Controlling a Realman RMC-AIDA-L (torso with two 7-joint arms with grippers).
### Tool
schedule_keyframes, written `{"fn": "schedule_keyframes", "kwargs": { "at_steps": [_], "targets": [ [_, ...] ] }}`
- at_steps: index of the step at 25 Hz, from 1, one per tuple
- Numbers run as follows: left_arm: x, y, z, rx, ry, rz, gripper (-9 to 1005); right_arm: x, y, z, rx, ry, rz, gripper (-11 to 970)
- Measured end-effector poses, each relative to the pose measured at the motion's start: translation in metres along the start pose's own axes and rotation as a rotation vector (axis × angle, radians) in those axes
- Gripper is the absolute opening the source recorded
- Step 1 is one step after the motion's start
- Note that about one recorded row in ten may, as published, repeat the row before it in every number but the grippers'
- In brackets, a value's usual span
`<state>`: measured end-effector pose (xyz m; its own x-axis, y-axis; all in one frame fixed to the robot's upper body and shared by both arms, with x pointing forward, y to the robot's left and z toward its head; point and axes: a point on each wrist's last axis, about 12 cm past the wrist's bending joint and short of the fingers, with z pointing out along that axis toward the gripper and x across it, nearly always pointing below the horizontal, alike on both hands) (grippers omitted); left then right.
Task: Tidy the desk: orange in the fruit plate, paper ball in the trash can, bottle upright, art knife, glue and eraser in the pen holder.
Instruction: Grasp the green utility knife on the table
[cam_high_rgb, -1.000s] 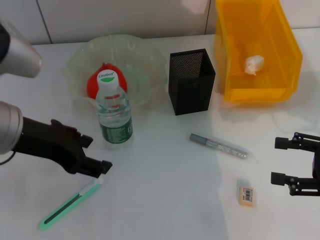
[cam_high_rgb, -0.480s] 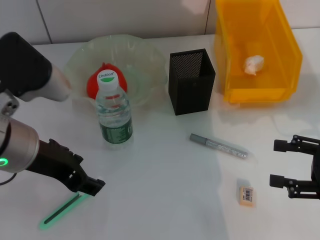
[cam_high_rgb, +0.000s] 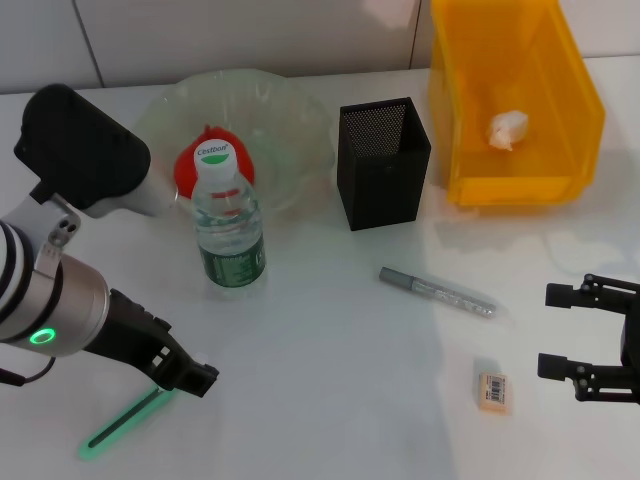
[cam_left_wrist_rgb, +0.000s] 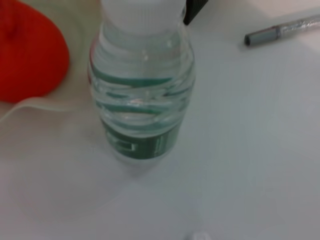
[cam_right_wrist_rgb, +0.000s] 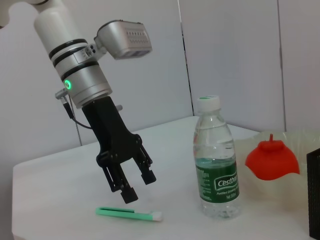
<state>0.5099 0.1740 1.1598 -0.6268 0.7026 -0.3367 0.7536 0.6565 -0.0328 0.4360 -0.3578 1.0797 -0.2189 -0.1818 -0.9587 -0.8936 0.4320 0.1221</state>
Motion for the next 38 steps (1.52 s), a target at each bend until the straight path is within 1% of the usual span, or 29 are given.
{"fn": "schedule_keyframes", "kwargs": {
  "at_steps": [8,17,22,25,30,38],
  "targets": [
    [0.0,-0.005,0.008,-0.015,0.03,0.026,766,0.0,-0.001,0.0,0.003,0.001,-0.002,797],
    [-0.001,-0.004,0.019,-0.009,0.061,0.042,765,0.0,-0.001,0.001,0.003,0.001,-0.003,797],
    [0.006,-0.005,0.019,0.004,0.103,0.05,764,0.001,0.0,0.0,0.004,0.001,0.001,797],
    [0.014,-0.003,0.018,-0.016,0.137,0.044,727,0.001,0.0,0.001,0.004,0.0,0.002,797],
    [0.017,0.0,0.018,-0.032,0.143,0.041,665,0.001,0.0,0.001,0.001,0.0,0.002,797],
    [0.017,0.003,0.022,-0.028,0.159,0.037,662,0.001,0.001,0.002,-0.003,-0.002,0.003,797]
  ]
}}
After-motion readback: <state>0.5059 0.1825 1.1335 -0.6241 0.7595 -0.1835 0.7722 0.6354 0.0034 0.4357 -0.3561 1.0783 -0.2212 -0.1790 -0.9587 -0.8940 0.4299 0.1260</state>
